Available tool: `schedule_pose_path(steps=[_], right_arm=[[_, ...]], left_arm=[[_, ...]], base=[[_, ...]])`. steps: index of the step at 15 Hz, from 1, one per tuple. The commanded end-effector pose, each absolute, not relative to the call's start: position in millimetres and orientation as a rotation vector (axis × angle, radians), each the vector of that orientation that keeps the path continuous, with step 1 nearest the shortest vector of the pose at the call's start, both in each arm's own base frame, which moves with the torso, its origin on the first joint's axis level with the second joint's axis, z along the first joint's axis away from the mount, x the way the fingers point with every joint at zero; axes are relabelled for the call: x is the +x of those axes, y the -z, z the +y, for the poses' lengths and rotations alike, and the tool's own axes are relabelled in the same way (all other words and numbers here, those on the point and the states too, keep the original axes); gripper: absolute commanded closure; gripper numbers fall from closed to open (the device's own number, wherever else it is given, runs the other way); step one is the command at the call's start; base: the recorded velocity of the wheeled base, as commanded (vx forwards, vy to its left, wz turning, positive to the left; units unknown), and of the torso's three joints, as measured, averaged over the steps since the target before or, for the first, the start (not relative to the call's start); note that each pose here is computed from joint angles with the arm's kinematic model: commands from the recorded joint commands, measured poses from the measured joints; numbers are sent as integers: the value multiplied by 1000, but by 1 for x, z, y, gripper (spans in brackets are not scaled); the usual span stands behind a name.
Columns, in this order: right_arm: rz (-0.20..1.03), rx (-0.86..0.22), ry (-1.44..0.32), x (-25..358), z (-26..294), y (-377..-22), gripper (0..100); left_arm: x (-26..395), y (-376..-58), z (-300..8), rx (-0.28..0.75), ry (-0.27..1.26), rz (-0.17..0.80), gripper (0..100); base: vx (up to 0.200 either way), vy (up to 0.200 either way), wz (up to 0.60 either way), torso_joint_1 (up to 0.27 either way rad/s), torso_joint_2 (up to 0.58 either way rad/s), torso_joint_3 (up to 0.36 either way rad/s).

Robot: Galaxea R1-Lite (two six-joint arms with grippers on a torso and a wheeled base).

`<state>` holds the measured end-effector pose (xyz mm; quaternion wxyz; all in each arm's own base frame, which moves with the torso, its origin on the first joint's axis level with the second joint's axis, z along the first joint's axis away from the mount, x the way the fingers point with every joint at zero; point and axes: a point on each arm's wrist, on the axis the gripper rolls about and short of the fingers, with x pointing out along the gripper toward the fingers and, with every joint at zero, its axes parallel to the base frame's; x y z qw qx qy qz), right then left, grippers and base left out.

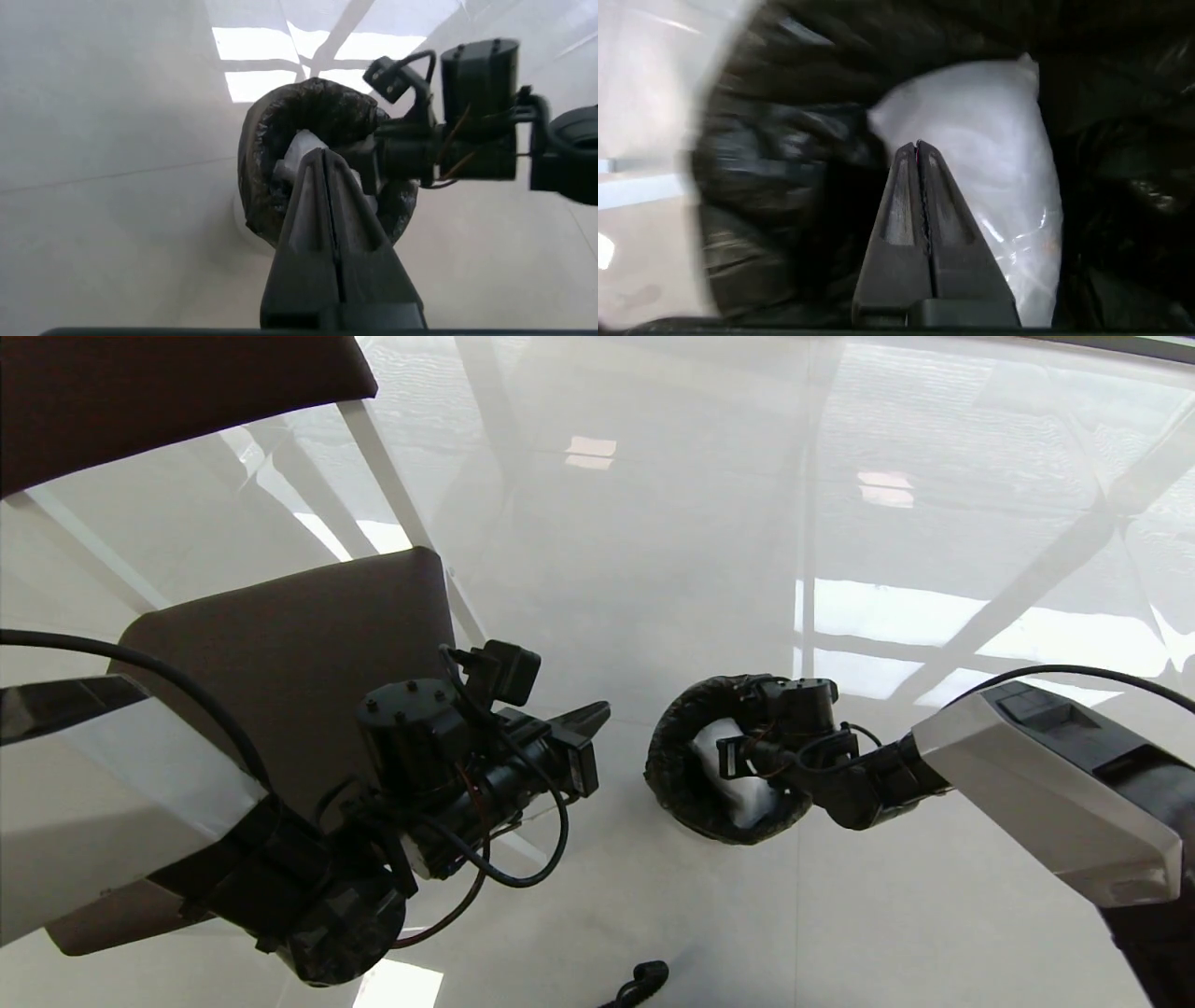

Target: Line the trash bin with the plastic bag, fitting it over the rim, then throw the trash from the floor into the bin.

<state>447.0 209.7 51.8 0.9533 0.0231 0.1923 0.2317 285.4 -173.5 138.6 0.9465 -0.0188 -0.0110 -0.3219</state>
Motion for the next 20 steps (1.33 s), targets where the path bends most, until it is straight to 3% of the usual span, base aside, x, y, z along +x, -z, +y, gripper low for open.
schedule_pose_path(steps=[1, 7, 11, 13, 14, 17, 20], right_arm=[[434, 31, -464, 451, 209, -26, 100], [446, 17, -466, 453, 211, -16, 100], [457, -47, -432, 455, 210, 7, 100], [317, -14, -445, 446, 209, -36, 100], [236, 13, -469, 424, 208, -94, 100], [111, 71, -529, 347, 196, -210, 100], [100, 66, -491, 279, 161, -258, 100]], left_arm=[[285, -139, -174, -39, 655, -25, 100], [284, -141, -173, -42, 654, -32, 100], [284, -145, -170, -44, 648, -43, 100], [283, -157, -160, -49, 619, -80, 100], [277, -177, -149, -60, 600, -134, 100], [237, -228, -117, -75, 563, -228, 100], [162, -270, -75, -113, 534, -270, 100]], base=[[0, 0, 0, 0, 0, 0], [0, 0, 0, 0, 0, 0], [0, 0, 0, 0, 0, 0], [0, 0, 0, 0, 0, 0], [0, 0, 0, 0, 0, 0], [0, 0, 0, 0, 0, 0], [0, 0, 0, 0, 0, 0]])
